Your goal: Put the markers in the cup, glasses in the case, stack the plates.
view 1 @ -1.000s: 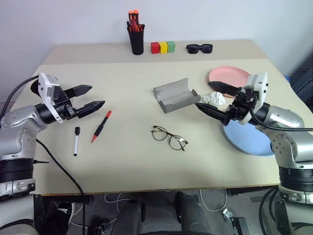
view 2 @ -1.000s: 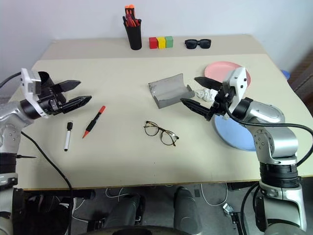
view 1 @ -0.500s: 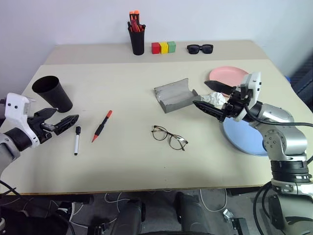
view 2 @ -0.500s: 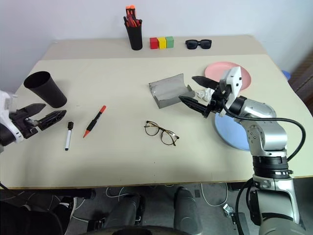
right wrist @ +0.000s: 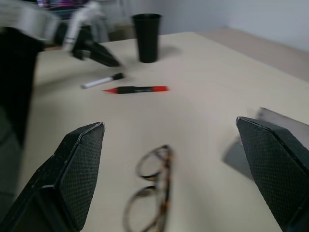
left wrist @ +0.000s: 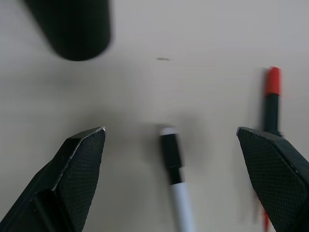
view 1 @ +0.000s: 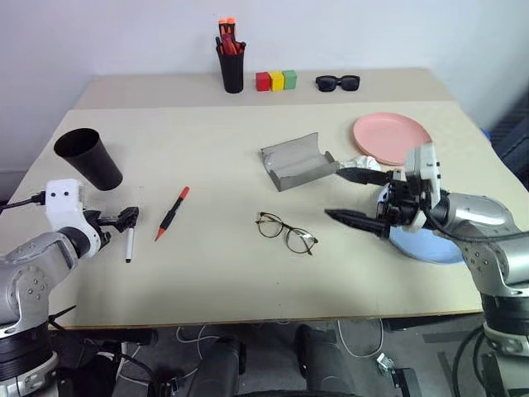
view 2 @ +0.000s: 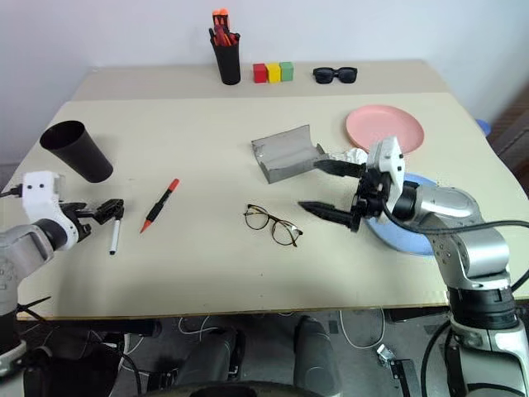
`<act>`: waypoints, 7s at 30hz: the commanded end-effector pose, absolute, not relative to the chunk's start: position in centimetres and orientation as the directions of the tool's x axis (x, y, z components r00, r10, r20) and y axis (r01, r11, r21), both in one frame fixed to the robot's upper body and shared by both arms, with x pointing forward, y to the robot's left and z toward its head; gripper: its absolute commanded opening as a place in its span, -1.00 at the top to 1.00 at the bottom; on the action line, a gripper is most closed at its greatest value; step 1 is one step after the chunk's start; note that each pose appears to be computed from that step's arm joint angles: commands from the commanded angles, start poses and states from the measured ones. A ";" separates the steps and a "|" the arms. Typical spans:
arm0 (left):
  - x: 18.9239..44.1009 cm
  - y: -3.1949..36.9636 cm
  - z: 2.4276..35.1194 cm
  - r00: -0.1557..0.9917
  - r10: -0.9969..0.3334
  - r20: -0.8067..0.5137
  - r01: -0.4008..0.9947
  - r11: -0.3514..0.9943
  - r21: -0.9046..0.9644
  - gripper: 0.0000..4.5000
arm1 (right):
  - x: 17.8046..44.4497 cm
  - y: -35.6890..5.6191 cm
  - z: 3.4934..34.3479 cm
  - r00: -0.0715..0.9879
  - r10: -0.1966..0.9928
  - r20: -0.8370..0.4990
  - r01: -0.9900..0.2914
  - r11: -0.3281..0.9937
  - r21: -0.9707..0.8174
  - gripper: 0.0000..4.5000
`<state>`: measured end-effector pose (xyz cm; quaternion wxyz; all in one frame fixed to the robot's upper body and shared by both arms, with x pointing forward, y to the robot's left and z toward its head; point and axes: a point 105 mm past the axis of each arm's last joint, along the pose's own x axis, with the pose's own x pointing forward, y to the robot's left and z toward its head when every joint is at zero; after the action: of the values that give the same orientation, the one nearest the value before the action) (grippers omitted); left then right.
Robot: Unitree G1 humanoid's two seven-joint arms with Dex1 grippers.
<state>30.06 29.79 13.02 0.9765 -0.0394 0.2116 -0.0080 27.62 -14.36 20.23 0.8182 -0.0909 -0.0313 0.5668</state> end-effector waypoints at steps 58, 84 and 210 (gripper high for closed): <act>32.2 33.7 35.9 0.735 -0.080 0.673 -0.106 0.967 0.230 0.98 | 28.4 -14.5 21.8 0.392 0.920 0.019 -0.882 0.381 -0.275 -1.00; 37.2 37.9 28.9 0.795 0.059 0.604 -0.156 0.982 0.110 0.98 | 28.1 -14.3 22.8 0.418 0.908 0.026 -0.866 0.407 -0.292 -1.00; 39.3 37.3 24.1 0.884 0.168 0.437 -0.179 0.984 -0.015 0.95 | 29.0 -14.7 23.1 0.472 0.880 0.043 -0.824 0.458 -0.332 -1.00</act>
<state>39.85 36.88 22.52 0.9765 -0.0031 -0.1976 0.0864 29.45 -14.54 21.84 0.8496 -0.1223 -0.0808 0.5066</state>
